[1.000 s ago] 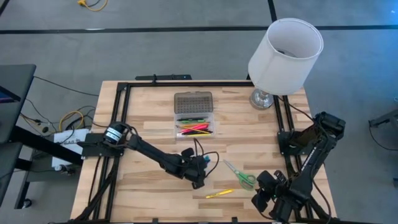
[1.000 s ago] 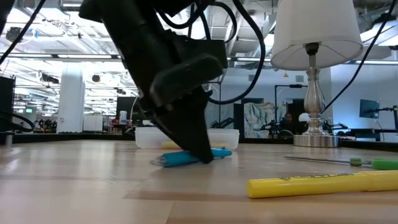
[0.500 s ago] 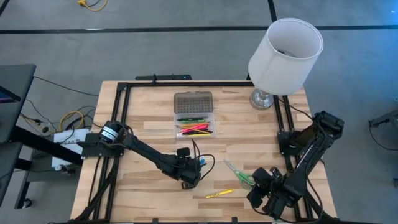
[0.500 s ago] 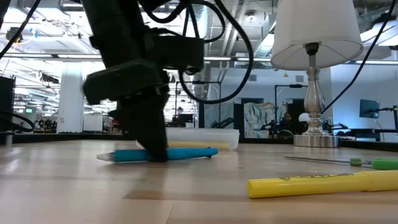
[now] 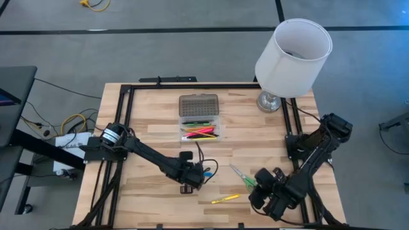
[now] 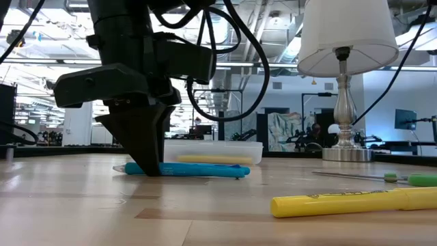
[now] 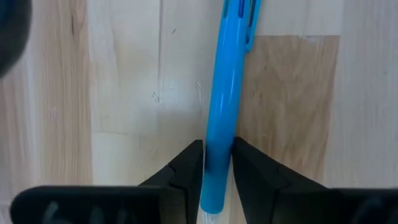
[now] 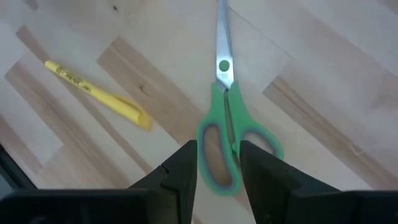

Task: Pick & place school supplies into a supply box
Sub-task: Put the blue pen into the supply box, then put the scissors into the supply box

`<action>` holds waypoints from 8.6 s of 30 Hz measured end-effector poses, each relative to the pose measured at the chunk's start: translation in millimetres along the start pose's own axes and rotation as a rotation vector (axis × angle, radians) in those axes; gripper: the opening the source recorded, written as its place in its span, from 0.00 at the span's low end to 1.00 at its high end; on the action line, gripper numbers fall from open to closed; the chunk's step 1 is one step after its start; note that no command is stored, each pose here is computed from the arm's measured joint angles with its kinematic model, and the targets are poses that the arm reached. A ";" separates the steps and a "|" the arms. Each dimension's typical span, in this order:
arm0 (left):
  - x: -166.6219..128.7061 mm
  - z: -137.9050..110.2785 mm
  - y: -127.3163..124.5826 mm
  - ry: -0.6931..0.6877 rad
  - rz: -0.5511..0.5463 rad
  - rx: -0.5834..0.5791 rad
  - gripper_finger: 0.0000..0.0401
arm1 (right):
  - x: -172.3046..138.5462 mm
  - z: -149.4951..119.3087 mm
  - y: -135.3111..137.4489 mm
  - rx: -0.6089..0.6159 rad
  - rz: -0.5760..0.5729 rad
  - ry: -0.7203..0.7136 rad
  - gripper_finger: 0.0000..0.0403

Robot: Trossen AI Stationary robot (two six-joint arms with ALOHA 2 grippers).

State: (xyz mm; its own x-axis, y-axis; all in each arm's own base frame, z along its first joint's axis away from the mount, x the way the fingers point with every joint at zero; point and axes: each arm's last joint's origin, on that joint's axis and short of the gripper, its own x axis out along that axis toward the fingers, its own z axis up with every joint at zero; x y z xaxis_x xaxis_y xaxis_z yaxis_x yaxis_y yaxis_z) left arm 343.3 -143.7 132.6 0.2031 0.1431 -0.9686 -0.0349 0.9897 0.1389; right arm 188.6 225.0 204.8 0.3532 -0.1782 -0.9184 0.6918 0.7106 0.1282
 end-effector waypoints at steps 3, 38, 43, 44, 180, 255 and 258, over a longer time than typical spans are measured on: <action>0.5 1.8 -0.3 -0.010 -0.026 0.039 0.22 | 0.7 1.6 0.2 0.005 -0.001 -0.001 0.28; -4.0 35.7 11.0 -0.150 -0.223 0.088 0.34 | 4.7 11.0 5.5 0.058 0.032 -0.001 0.28; 0.5 36.7 16.5 -0.133 -0.212 0.075 0.34 | 5.6 13.2 6.8 0.070 0.040 -0.001 0.28; 0.8 36.6 17.8 -0.127 -0.215 0.074 0.34 | 5.6 13.2 7.2 0.071 0.045 0.000 0.28; -199.8 34.9 162.8 -0.384 -0.065 0.009 0.43 | 24.1 10.6 9.4 0.133 0.147 -0.009 0.28; -280.5 -70.8 69.6 -0.530 0.230 -0.224 0.43 | 74.7 27.9 2.5 0.006 -0.155 0.467 0.28; -280.5 -70.9 69.5 -0.530 0.230 -0.223 0.43 | 75.0 30.7 2.8 0.006 -0.153 0.467 0.28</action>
State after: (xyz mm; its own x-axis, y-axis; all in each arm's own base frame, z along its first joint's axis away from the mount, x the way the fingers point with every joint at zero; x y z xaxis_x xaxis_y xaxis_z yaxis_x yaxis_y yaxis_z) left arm 214.6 -115.4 399.4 0.6223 0.3924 -0.6773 -0.3278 0.9164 0.2297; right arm 236.4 192.7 147.7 -0.0716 0.0448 -0.9964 0.7180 0.6957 -0.0204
